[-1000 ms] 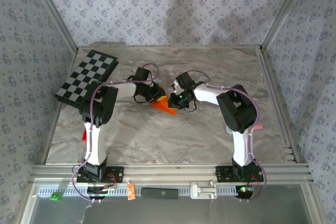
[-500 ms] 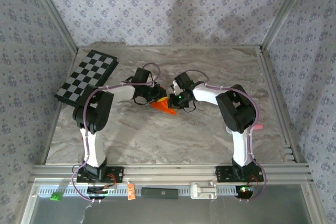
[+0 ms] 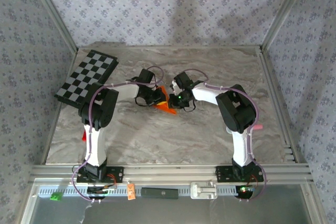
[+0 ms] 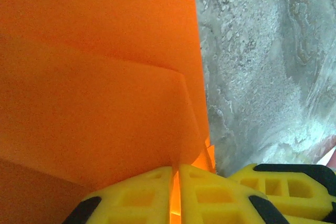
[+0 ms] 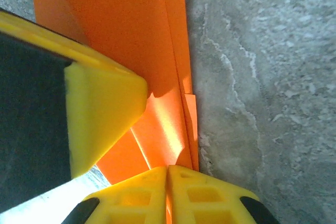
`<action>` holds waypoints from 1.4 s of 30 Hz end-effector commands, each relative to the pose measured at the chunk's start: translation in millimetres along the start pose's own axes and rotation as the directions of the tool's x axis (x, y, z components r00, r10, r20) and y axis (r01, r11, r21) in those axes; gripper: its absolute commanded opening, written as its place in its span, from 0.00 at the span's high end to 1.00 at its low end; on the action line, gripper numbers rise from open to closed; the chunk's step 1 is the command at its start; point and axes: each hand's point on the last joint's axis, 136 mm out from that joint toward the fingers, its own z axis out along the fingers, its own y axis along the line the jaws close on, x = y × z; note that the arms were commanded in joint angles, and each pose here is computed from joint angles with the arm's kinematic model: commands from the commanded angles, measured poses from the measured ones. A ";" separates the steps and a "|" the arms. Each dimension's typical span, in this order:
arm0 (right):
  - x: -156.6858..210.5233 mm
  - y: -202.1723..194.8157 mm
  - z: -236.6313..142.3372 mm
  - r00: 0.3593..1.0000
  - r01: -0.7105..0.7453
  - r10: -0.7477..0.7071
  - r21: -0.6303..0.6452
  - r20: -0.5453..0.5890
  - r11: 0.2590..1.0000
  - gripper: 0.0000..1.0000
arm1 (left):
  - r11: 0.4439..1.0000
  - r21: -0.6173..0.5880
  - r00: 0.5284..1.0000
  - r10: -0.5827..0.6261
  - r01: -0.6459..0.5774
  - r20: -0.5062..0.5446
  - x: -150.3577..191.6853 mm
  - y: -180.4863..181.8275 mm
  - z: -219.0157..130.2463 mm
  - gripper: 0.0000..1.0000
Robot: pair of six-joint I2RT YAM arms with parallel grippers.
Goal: Fold a paper plane with a square sheet of paper (pick it up from the middle)
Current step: Fourth fold the wing at the center of the table.
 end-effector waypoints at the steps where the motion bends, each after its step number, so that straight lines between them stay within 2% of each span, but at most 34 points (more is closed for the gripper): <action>1: 51.4 -63.3 13.4 0.984 -0.019 0.060 0.234 -0.168 0.972 0.89 | 0.991 -0.129 0.999 -0.026 0.028 0.019 -15.8 42.0 -1.1 0.88; 9: 56.5 -71.7 12.4 0.981 -0.010 0.059 0.262 -0.183 0.965 0.89 | 0.984 -0.178 0.999 -0.013 0.021 0.044 -48.5 73.2 -20.1 0.87; 17: 55.8 -70.9 13.3 0.982 -0.013 0.060 0.250 -0.177 0.968 0.89 | 0.969 -0.223 0.989 -0.076 0.103 0.126 -87.2 124.4 -47.7 0.87; 20: 54.0 -69.8 13.2 0.983 -0.016 0.059 0.244 -0.172 0.970 0.89 | 0.967 -0.230 0.985 -0.075 0.110 0.157 -99.1 127.9 -61.0 0.87; 25: 48.7 -62.7 12.4 0.986 -0.012 0.047 0.216 -0.158 0.976 0.89 | 0.981 -0.181 0.973 -0.023 0.066 0.231 -113.3 89.9 -97.6 0.87; 30: 43.7 -54.5 13.4 0.988 -0.008 0.036 0.184 -0.148 0.983 0.88 | 0.993 -0.118 0.960 0.028 0.005 0.279 -98.1 37.3 -116.5 0.86; 37: 38.0 -47.3 13.4 0.990 0.004 0.018 0.152 -0.139 0.988 0.88 | 0.998 -0.054 0.979 0.026 -0.016 0.203 -52.5 0.9 -67.7 0.87; 42: 32.4 -40.9 10.6 0.993 0.014 0.000 0.119 -0.120 0.993 0.88 | 0.997 -0.071 0.991 0.046 -0.037 0.123 -36.6 -8.4 -29.3 0.88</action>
